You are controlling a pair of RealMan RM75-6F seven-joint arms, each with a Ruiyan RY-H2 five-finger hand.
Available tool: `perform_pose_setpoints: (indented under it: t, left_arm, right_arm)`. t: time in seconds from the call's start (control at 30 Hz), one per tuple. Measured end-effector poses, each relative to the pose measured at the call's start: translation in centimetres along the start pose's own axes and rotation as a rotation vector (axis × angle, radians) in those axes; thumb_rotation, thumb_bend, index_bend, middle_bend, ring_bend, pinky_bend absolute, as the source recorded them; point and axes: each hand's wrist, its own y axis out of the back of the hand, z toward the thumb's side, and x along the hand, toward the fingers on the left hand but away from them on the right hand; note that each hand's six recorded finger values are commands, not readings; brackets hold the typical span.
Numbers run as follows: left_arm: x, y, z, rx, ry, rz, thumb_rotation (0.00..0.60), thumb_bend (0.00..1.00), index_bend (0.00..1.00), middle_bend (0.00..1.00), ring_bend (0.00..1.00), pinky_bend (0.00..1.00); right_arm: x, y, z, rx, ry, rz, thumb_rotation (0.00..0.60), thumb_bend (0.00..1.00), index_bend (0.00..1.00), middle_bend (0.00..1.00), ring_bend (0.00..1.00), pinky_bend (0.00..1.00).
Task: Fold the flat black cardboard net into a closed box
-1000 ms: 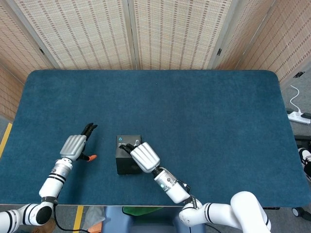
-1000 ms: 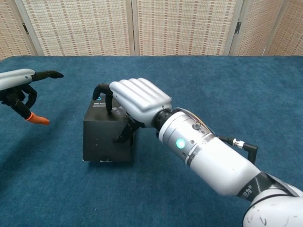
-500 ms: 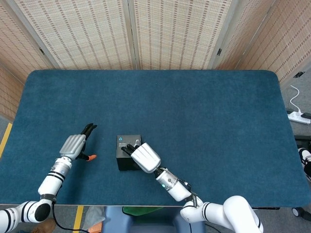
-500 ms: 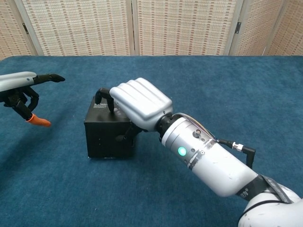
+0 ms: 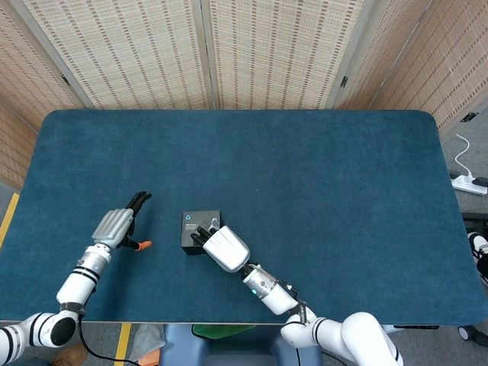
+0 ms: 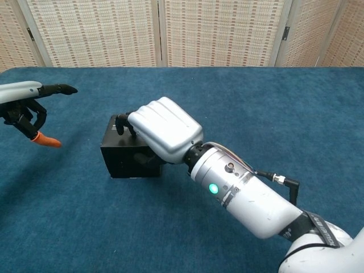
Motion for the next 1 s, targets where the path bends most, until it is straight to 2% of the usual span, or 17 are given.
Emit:
perform_pose_setpoints:
  t: [0.2,0.3,0.4,0.53,0.6,0.63,0.77,0.83,1.0]
  left_arm:
    - [-0.1,0.1,-0.1,0.008,-0.002,0.002,0.6,0.18,0.0,0.0,0.68,0.94]
    - [-0.2,0.2,-0.2,0.017,-0.001,0.011,0.6,0.18,0.0,0.0,0.67,0.94]
    - [-0.3,0.6,-0.4,0.024,0.004,0.029,0.6,0.18,0.0,0.0,0.64,0.91]
    - [-0.5,1.3,-0.7,0.05,0.013,0.059,0.6,0.19,0.0,0.01,0.57,0.89]
    - [-0.7,1.6,-0.9,0.073,0.02,0.082,0.6,0.19,0.0,0.01,0.53,0.86]
    - [-0.8,1.8,-1.0,0.086,0.024,0.094,0.6,0.19,0.0,0.01,0.52,0.83]
    - [-1.5,2.7,-1.8,0.15,0.051,0.157,0.6,0.19,0.0,0.03,0.43,0.68]
    - [-2.0,3.1,-2.2,0.175,0.067,0.188,0.6,0.19,0.01,0.06,0.38,0.63]
    - [-4.2,3.8,-4.1,0.256,0.109,0.262,0.6,0.19,0.06,0.1,0.23,0.41]
  right_arm:
    - [0.0,0.5,-0.2,-0.011,-0.005,-0.019,0.6,0.54,0.4,0.59,0.74,1.0]
    - [0.0,1.1,-0.4,-0.028,-0.01,-0.046,0.6,0.51,0.4,0.55,0.74,1.0]
    - [0.0,2.3,-0.7,-0.042,-0.012,-0.093,0.6,0.5,0.35,0.48,0.72,1.0]
    - [0.3,4.2,-2.0,-0.012,-0.008,-0.168,0.6,0.5,0.22,0.38,0.54,0.99]
    - [0.7,4.9,-2.9,0.006,-0.016,-0.192,0.6,0.5,0.16,0.32,0.45,0.91]
    - [0.8,5.1,-3.2,0.005,-0.019,-0.197,0.6,0.5,0.15,0.3,0.41,0.84]
    - [2.0,6.4,-5.0,-0.002,-0.04,-0.216,0.6,0.5,0.13,0.26,0.3,0.62]
    - [3.0,7.1,-6.2,0.001,-0.057,-0.213,0.6,0.5,0.13,0.25,0.26,0.55]
    - [6.6,9.1,-9.8,0.011,-0.124,-0.176,0.6,0.5,0.13,0.26,0.23,0.47]
